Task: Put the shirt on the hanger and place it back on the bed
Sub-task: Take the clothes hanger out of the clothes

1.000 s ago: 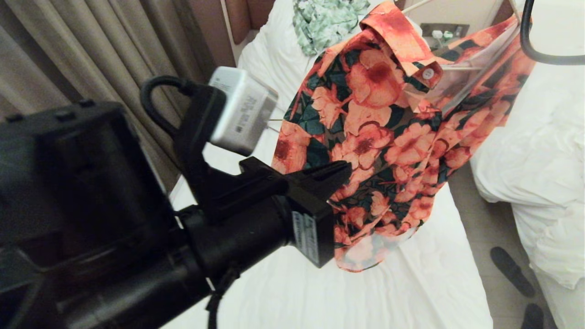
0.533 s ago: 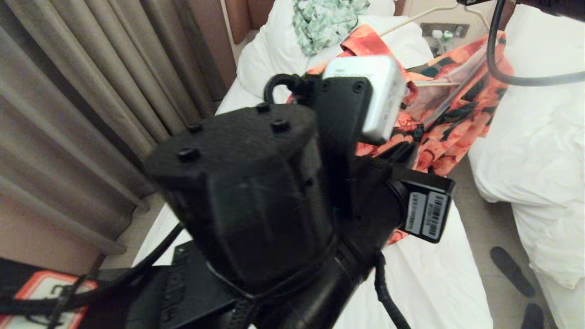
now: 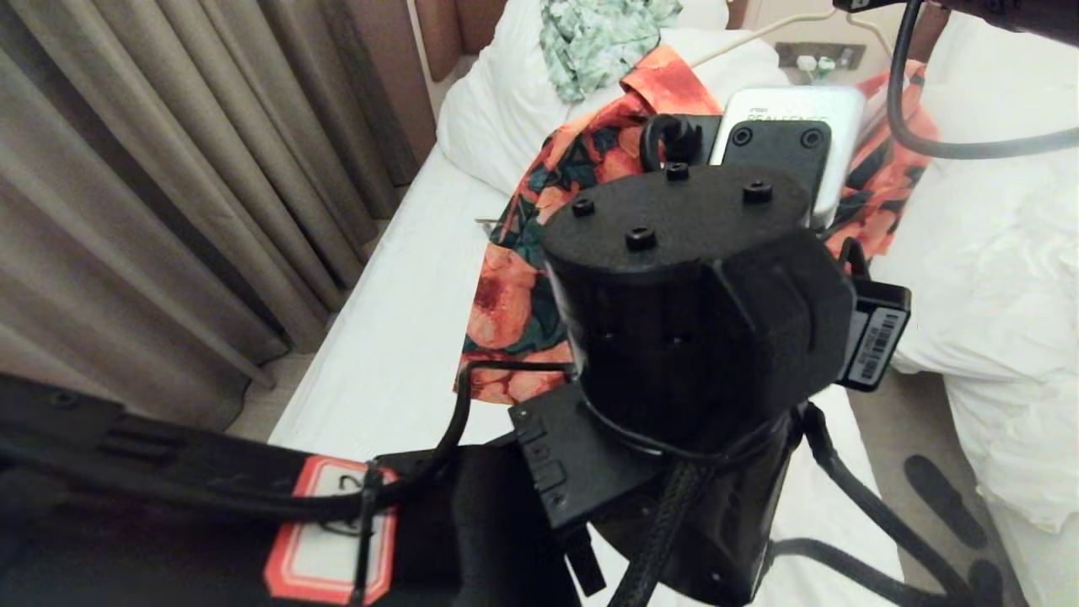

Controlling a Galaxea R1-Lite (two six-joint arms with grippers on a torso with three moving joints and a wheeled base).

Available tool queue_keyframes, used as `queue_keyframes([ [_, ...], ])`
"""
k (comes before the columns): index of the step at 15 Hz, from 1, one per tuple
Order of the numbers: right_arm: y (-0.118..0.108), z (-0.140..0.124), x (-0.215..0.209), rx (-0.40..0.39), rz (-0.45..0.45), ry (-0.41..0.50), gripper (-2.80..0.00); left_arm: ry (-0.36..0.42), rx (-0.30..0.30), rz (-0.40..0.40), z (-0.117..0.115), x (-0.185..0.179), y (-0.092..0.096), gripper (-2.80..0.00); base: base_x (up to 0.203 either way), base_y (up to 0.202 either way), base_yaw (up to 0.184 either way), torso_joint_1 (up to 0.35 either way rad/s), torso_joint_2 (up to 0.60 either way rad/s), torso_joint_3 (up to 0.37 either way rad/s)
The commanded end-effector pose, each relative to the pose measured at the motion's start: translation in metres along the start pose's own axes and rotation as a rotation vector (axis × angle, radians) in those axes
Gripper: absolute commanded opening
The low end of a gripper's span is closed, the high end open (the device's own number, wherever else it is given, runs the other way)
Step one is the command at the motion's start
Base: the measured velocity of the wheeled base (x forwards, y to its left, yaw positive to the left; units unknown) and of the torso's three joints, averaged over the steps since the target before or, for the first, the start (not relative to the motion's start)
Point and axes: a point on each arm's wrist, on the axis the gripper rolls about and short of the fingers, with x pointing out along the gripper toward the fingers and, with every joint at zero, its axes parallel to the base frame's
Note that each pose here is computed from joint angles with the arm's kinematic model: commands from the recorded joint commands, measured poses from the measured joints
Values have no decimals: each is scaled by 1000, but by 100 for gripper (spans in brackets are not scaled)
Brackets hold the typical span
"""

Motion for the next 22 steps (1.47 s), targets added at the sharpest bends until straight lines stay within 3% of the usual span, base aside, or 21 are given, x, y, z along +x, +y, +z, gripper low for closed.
queue_keyframes([
  [1, -2, 5, -5, 5, 1, -12, -280, 11, 54, 61, -16, 22, 8, 0, 0, 0, 0, 0, 0, 0],
  [4, 0, 8, -9, 12, 14, -16, -280, 15, 119, 152, -20, 35, 22, 0, 0, 0, 0, 0, 0, 0],
  [12, 5, 11, -21, 23, 49, -14, -280, -45, 141, 238, -5, 41, 37, 0, 0, 0, 0, 0, 0, 0],
  [13, 4, 12, -22, 23, 49, -16, -280, -45, 142, 239, -5, 41, 37, -280, 0, 0, 0, 0, 0, 0],
  [17, 3, 13, -24, 23, 49, -17, -280, -49, 139, 243, -2, 39, 39, -280, 0, 0, 0, 0, 0, 0],
  [22, 3, 12, -24, 19, 47, -14, -280, -50, 140, 274, 9, 25, 58, -280, 0, 0, 0, 0, 0, 0],
])
